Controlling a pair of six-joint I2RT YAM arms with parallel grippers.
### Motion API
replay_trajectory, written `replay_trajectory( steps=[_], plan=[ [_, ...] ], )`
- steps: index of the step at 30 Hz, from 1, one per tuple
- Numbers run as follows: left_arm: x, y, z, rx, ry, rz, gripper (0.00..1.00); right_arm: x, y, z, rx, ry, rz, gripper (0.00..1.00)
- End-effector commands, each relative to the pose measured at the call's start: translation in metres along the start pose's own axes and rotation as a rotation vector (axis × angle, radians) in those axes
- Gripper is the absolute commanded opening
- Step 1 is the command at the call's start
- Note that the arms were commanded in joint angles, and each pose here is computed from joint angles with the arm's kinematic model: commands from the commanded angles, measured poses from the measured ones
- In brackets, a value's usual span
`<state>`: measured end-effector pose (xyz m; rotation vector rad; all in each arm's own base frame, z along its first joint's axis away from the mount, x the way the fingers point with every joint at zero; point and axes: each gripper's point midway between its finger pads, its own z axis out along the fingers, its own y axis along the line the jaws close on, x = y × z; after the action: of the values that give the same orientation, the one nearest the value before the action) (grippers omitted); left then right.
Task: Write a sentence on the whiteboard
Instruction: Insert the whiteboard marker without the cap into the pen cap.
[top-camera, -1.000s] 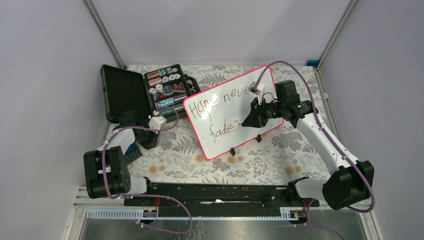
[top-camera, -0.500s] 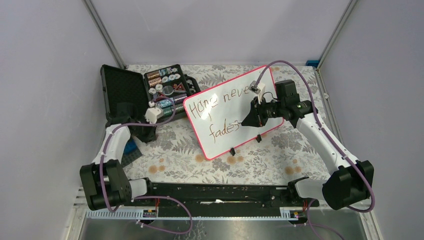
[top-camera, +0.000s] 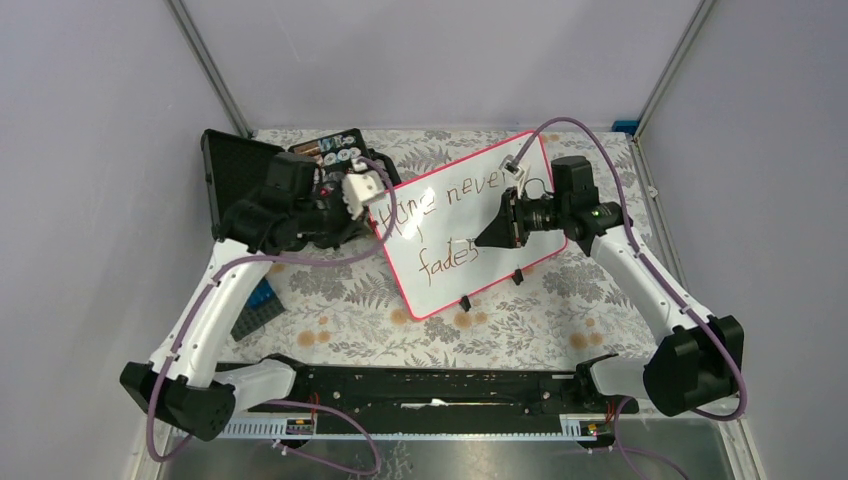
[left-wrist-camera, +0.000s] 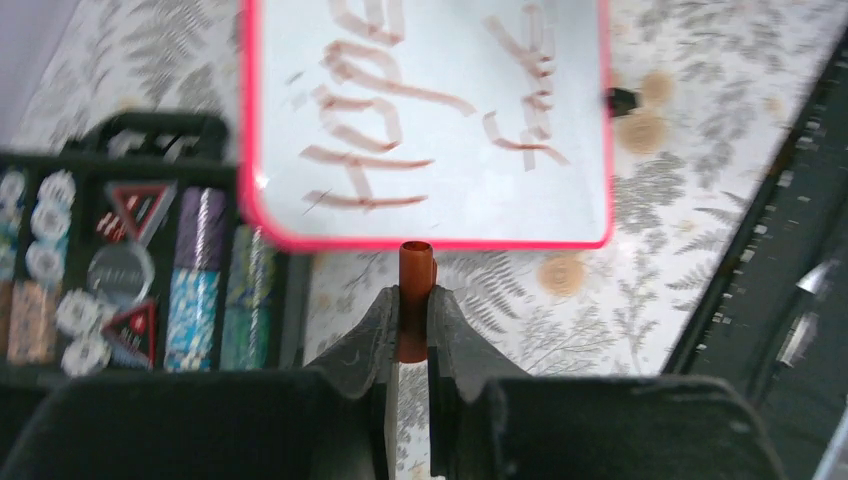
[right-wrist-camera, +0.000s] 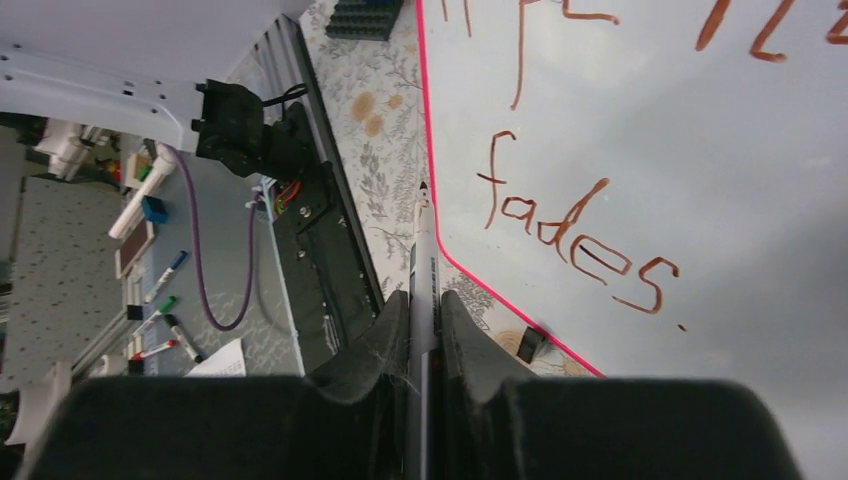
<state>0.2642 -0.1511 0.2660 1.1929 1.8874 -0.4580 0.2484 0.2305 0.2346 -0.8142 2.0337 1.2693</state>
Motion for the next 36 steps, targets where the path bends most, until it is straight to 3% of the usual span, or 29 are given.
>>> replay_trajectory(
  steps=[1, 8, 14, 36],
  plan=[
    [-0.028, -0.035, 0.007, 0.079, -0.004, 0.056, 0.00, -0.001, 0.020, 0.000, -0.153, -0.032, 0.049, 0.00],
    [-0.025, -0.091, 0.044, 0.276, 0.070, 0.169, 0.00, 0.014, 0.032, -0.001, -0.251, -0.033, 0.095, 0.00],
    [-0.020, -0.108, 0.063, 0.337, 0.118, 0.194, 0.00, 0.015, 0.034, 0.001, -0.293, -0.044, 0.141, 0.00],
    [-0.036, -0.114, 0.080, 0.369, 0.107, 0.176, 0.00, 0.020, 0.042, 0.010, -0.361, -0.032, 0.167, 0.00]
  ],
)
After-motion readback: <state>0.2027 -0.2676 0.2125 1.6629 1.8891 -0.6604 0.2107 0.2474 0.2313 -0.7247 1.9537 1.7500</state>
